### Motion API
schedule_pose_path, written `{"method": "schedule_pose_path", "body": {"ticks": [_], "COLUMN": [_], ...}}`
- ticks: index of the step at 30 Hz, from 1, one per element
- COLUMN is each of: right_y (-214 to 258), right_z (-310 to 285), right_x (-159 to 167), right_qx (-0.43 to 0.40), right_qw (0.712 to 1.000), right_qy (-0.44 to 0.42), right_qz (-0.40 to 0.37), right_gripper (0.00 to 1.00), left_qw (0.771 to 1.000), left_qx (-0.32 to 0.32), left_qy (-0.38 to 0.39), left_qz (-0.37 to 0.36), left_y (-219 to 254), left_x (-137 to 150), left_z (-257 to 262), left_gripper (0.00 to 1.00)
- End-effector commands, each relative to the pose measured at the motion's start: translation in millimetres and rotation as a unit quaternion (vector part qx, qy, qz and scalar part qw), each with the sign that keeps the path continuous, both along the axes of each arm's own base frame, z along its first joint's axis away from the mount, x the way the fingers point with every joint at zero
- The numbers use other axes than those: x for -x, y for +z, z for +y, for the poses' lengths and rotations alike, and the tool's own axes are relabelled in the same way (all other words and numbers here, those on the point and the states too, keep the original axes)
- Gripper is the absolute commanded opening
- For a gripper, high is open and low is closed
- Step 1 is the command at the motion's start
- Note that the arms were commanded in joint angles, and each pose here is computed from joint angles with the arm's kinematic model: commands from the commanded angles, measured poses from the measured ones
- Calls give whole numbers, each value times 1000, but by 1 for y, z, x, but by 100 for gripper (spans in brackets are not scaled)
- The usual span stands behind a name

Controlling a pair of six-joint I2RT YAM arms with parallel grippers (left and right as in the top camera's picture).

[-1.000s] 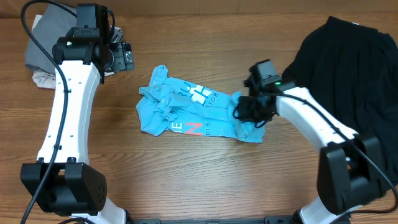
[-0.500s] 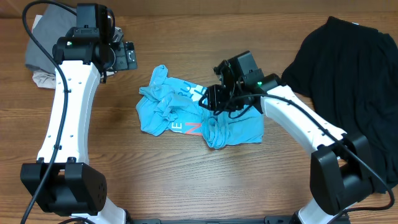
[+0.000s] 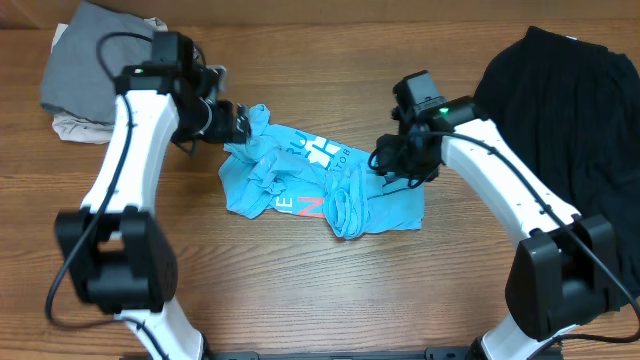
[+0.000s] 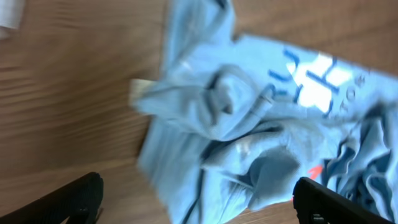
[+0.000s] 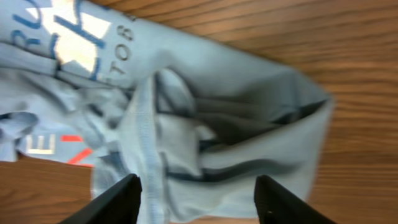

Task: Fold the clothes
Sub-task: 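Push the right end of the folded shirt toward the center with the right gripper, then grasp both ends of the shirt and fold them toward the center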

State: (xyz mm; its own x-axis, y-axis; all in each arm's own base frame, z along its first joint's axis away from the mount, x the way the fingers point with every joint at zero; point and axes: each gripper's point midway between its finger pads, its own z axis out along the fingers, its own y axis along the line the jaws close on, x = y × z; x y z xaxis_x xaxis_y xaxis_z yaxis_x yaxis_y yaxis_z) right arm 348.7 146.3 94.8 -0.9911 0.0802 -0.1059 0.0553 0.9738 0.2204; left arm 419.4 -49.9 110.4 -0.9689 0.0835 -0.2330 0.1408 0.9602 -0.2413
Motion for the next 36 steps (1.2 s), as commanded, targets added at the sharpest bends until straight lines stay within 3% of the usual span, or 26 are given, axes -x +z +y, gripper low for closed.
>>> {"method": "schedule_pose_path", "body": {"ticks": [1,13,24,27,30,36], "right_y": [9,9,9,9,9,9], "right_z": [-19,-29,-29,-29,-29,-29], "right_x": [-12,-13,-13,-13,-14,-14], "right_qx": [17,20,20,20,20,20], "right_qw": [1000,1000,1000,1000,1000,1000], "right_qy": [-8,-9,-9,-9,-9,-10], "right_qz": [-20,-17,-17,-17,-19,-18], "right_gripper": [69,74,80,82,82,82], "left_qw": [995,985,979,972,975,976], "left_qx": [41,28,28,20,-25,-109], "left_qy": [-90,-150,-137,-151,-122,-53], "left_qz": [12,82,150,176,186,180], "left_y": [-31,-100,-142,-145,-150,-157], "left_x": [1,15,33,46,46,38], "left_z": [-17,-12,-15,-25,-28,-36], "left_gripper": [100,100,97,78,68,4]}}
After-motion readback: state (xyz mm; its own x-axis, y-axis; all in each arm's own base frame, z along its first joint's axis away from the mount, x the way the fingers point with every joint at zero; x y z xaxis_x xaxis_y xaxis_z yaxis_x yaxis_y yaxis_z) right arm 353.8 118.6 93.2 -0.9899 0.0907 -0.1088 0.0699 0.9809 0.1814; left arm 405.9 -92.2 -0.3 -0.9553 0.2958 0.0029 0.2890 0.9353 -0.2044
